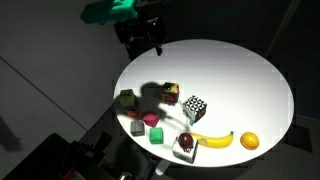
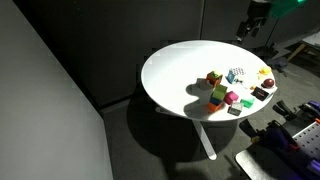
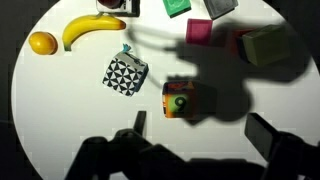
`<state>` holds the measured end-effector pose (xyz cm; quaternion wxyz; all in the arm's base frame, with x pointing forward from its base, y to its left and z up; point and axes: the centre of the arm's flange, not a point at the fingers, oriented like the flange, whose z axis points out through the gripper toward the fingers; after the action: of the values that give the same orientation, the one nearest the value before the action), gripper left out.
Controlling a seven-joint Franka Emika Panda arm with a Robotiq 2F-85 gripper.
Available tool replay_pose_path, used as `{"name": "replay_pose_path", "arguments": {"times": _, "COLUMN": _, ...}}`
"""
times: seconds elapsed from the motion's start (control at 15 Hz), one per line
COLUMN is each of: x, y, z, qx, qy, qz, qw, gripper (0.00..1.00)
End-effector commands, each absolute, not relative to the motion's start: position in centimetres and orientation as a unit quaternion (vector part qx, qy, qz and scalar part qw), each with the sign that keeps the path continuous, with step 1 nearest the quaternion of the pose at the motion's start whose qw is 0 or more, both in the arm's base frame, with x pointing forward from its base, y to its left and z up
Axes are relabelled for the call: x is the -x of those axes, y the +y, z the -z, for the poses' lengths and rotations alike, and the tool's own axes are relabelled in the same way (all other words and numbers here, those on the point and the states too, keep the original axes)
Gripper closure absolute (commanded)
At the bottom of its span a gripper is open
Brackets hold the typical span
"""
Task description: Put the pink building block on the orange dice
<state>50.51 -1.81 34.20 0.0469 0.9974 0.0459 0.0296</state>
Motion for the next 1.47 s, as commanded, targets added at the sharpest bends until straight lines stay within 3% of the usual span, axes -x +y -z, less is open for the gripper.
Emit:
{"name": "replay_pose_path", "arguments": {"times": 0.0, "x": -50.2, "y": -2.2, "z": -32.9, "qx": -0.997, "qy": 0.061, "qz": -0.041, "qw": 0.017, "gripper": 0.00}}
{"name": "replay_pose_path", "arguments": {"times": 0.87, "x": -50.2, "y": -1.7, "z": -32.3, "qx": -0.998, "qy": 0.058, "qz": -0.030, "qw": 0.015, "gripper": 0.00}}
{"name": "replay_pose_path", "arguments": {"times": 1.4, "x": -50.3, "y": -1.0, "z": -27.6, "qx": -0.998, "qy": 0.057, "qz": 0.016, "qw": 0.017, "gripper": 0.00}}
